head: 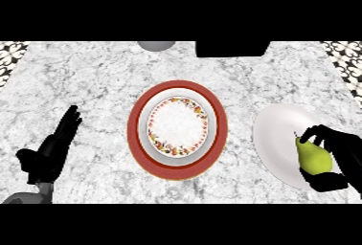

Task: Pick the pear from the plate and place it in the plate

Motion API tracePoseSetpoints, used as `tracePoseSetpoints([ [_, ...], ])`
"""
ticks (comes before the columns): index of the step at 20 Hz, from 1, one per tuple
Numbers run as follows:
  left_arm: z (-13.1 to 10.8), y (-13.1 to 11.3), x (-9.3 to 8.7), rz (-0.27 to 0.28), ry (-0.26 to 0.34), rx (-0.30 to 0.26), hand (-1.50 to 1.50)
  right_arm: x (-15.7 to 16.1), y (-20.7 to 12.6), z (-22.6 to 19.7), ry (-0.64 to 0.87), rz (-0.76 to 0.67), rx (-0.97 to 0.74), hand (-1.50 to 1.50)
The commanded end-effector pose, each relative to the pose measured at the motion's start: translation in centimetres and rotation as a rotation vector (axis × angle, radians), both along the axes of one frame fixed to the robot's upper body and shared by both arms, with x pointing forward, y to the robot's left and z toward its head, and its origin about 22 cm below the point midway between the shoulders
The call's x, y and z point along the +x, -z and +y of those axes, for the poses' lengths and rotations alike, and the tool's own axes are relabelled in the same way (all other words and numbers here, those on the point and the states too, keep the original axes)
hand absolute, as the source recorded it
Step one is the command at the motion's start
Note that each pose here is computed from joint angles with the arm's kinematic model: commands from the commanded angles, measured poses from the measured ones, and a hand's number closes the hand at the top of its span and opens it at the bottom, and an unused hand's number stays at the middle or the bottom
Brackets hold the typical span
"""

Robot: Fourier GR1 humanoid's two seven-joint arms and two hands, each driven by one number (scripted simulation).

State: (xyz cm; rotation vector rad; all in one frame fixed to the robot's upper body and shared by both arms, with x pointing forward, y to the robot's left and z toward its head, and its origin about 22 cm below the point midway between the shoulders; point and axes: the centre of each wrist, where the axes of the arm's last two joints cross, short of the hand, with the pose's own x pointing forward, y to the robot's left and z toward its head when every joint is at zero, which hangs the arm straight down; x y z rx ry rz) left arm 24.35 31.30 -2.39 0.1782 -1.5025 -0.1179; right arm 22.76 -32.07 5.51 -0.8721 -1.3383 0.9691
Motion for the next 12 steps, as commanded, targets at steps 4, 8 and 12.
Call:
tracePoseSetpoints([
  [4, -0.1, 0.3, -0.6, -0.012, 0.004, 0.004, 0.0, -3.4, -4.7, 0.1, -0.064, -0.231, 0.023, 1.5],
  [8, -0.5, 0.2, -0.4, -0.014, -0.003, 0.014, 0.0, -4.9, -6.9, 1.9, -0.073, -0.384, 0.077, 1.5],
  [12, -0.5, -0.3, -0.6, -0.007, 0.031, -0.005, 0.0, -3.5, -8.8, 2.3, -0.095, -0.412, 0.109, 1.5],
])
